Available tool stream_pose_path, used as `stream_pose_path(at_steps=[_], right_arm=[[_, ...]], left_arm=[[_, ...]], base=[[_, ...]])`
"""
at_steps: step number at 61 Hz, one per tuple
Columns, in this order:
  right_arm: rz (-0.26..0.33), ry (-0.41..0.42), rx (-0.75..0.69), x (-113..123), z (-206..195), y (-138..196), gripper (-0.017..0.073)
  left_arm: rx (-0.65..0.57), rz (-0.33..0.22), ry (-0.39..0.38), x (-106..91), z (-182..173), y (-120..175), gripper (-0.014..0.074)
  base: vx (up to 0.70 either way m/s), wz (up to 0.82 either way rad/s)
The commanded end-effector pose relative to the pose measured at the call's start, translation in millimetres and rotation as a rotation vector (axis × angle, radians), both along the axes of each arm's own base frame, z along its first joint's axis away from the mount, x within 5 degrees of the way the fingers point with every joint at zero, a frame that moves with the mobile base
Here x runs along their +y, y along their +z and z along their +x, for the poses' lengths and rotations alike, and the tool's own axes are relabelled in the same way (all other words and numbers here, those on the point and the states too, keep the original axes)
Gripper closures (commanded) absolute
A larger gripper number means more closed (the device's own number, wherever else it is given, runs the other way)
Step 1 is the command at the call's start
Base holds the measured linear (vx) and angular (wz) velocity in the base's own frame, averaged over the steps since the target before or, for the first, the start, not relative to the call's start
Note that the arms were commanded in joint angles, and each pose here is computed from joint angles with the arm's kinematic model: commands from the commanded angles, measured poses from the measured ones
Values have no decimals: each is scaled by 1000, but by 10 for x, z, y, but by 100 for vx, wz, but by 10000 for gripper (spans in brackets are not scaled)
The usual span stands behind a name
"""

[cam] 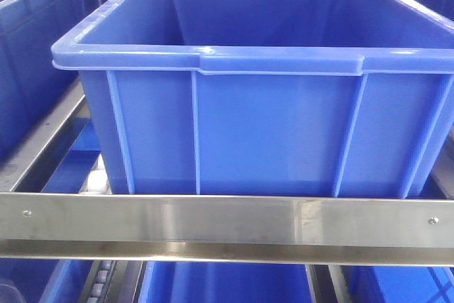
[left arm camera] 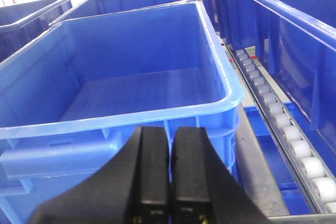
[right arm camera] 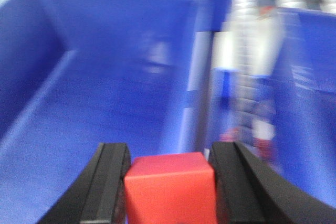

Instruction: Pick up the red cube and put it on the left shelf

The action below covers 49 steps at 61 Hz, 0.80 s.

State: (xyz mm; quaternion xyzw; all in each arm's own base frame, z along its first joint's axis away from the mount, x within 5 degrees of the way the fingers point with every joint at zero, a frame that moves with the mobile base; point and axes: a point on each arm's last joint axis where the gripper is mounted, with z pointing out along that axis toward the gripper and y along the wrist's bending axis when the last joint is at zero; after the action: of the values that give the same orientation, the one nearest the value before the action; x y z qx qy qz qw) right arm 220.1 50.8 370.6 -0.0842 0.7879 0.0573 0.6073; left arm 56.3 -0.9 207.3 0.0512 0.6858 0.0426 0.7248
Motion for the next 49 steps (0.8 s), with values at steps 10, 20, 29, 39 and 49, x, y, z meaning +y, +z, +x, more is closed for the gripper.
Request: stream_pose_path(at_steps=[10,20,29,39,49], right_arm=[[-7,151,21,651,699,108,501],[-48,198,127,973,976,-133,452],[-53,226,137,1102,1041,-239,127],[-48,229,125,1107,1040,-225,-68],[-51,221,128,1060,973,-149,-63]], left_arm=[[-59,-5,-4,-2,10,2,488],[-59,-5,-4,-2,10,2,488],[-59,-5,-4,-2,10,2,488],[-59,-5,-4,-2,10,2,488],[-59,-5,-4,-2,10,2,488]], base=[[0,0],[0,0],[0,0],[0,0],[0,0]])
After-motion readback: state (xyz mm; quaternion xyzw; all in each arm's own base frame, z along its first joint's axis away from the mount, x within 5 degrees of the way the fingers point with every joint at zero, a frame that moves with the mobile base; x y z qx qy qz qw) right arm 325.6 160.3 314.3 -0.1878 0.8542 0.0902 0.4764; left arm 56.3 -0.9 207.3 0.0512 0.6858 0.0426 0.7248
